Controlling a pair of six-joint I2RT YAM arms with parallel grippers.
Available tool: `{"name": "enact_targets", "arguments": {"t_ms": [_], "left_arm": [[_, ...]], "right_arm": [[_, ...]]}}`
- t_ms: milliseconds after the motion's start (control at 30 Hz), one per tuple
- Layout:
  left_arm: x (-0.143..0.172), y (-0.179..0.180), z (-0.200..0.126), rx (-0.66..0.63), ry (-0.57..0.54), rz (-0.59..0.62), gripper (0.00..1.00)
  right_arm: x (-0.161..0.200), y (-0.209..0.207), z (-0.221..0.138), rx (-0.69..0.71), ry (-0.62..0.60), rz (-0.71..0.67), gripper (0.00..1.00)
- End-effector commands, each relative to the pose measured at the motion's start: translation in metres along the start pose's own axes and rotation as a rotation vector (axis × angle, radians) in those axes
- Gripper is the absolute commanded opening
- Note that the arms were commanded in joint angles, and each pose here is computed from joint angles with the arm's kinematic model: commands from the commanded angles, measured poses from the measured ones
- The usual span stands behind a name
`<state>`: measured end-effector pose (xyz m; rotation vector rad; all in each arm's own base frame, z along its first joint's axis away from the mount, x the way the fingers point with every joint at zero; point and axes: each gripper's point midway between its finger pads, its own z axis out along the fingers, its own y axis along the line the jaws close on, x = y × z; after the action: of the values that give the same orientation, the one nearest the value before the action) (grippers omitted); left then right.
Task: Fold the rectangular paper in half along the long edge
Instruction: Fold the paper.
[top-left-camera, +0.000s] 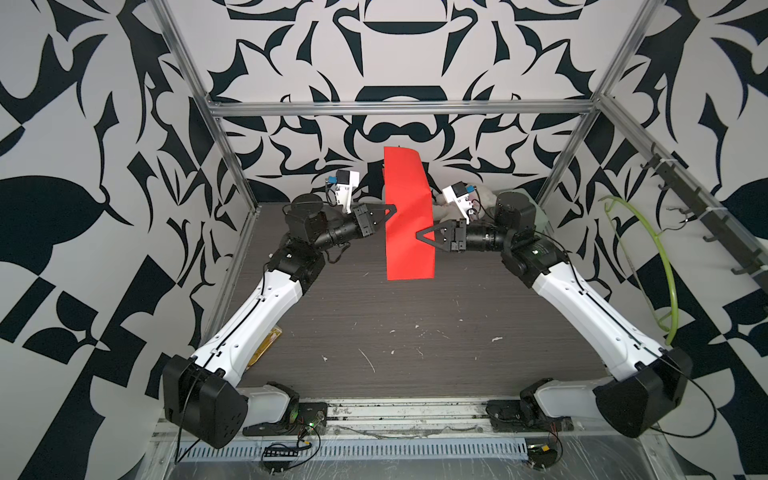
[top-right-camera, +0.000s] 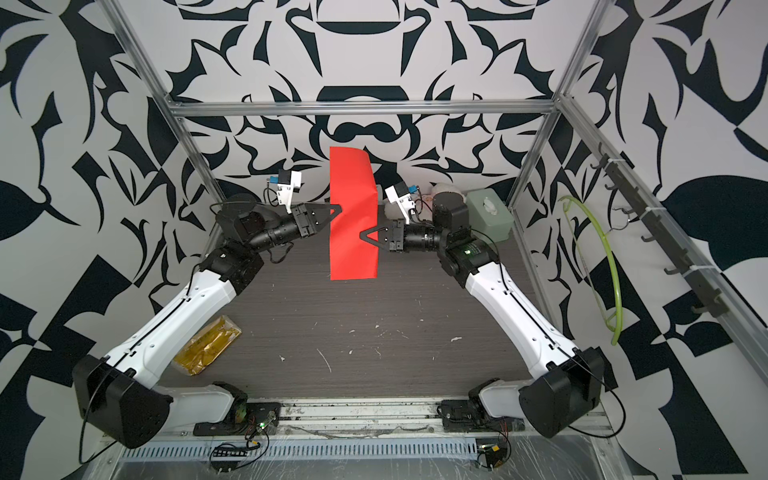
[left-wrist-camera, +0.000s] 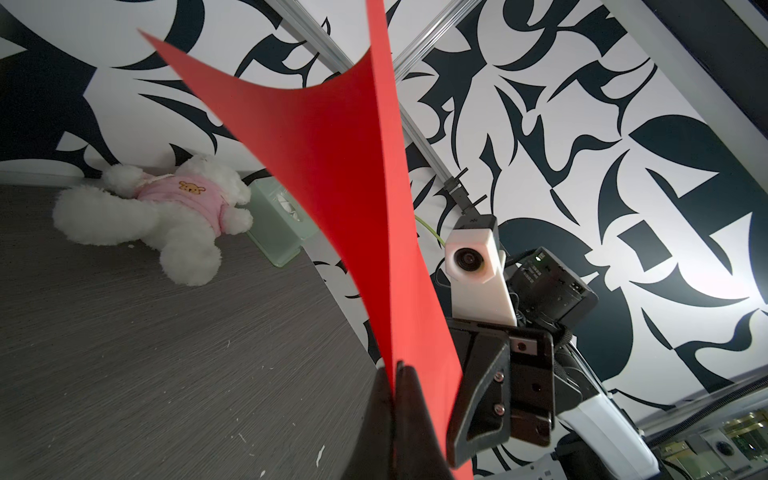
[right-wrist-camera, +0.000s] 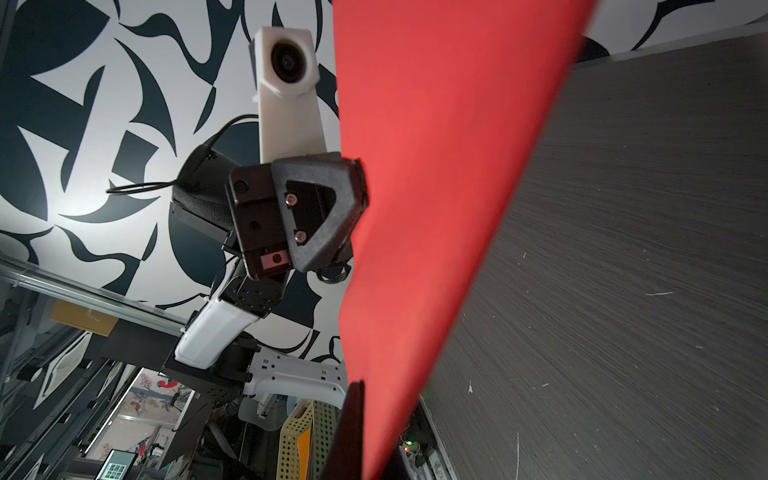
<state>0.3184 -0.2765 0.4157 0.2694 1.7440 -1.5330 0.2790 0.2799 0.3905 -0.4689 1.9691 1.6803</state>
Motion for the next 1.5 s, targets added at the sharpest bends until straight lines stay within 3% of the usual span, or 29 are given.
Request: {"name": "enact_targets", "arguments": {"t_ms": [0, 67, 100, 167, 400, 567, 800, 867, 967, 1067, 1167, 1200, 1300, 1333, 1367, 1433, 1467], "left_arm": [[-0.001, -0.009, -0.001, 0.024, 0.004, 0.019, 0.0], [-0.002, -0.011, -0.001, 0.028, 0.003, 0.022, 0.0], [-0.002, -0.012, -0.001, 0.03, 0.005, 0.022, 0.0], [-0.002, -0.012, -0.001, 0.031, 0.006, 0.022, 0.0], [-0.001, -0.013, -0.004, 0.024, 0.008, 0.023, 0.0], [0.0, -0.013, -0.005, 0.023, 0.008, 0.025, 0.0], [0.0, -0.015, -0.006, 0.026, 0.006, 0.033, 0.0], [0.0, -0.015, -0.006, 0.026, 0.008, 0.032, 0.0], [0.0, -0.014, -0.006, 0.024, 0.01, 0.033, 0.0], [0.0, -0.015, -0.006, 0.024, 0.008, 0.035, 0.0], [-0.001, -0.013, -0.006, 0.018, 0.003, 0.034, 0.0], [-0.001, -0.014, -0.006, 0.017, 0.0, 0.036, 0.0], [-0.005, -0.015, -0.007, 0.014, -0.01, 0.045, 0.0], [-0.007, -0.016, -0.008, 0.014, -0.017, 0.052, 0.0], [-0.01, -0.018, -0.008, 0.015, -0.025, 0.059, 0.0], [-0.015, -0.021, -0.009, 0.016, -0.037, 0.068, 0.0], [-0.018, -0.024, -0.009, 0.021, -0.044, 0.075, 0.0]], "right_arm": [[-0.02, 0.027, -0.01, -0.049, -0.049, -0.098, 0.02], [-0.025, 0.024, -0.014, -0.037, -0.059, -0.091, 0.28], [-0.028, 0.022, -0.016, -0.031, -0.066, -0.089, 0.34], [-0.033, 0.019, -0.017, -0.023, -0.077, -0.089, 0.37], [-0.045, 0.015, -0.017, -0.031, -0.103, -0.09, 0.25], [-0.046, 0.014, -0.016, -0.042, -0.103, -0.085, 0.0], [-0.049, 0.016, -0.022, -0.036, -0.117, -0.095, 0.0], [-0.05, 0.017, -0.021, -0.04, -0.113, -0.089, 0.24], [-0.051, 0.016, -0.02, -0.039, -0.116, -0.087, 0.37], [-0.05, 0.015, -0.02, -0.044, -0.114, -0.077, 0.32], [-0.047, 0.014, -0.019, -0.057, -0.108, -0.067, 0.05], [-0.046, 0.013, -0.02, -0.054, -0.111, -0.065, 0.0], [-0.041, 0.014, -0.021, -0.058, -0.099, -0.056, 0.0], [-0.039, 0.014, -0.021, -0.058, -0.092, -0.049, 0.04], [-0.038, 0.014, -0.021, -0.061, -0.086, -0.046, 0.17], [-0.035, 0.014, -0.022, -0.057, -0.083, -0.035, 0.33], [-0.035, 0.014, -0.023, -0.057, -0.084, -0.034, 0.37]]}}
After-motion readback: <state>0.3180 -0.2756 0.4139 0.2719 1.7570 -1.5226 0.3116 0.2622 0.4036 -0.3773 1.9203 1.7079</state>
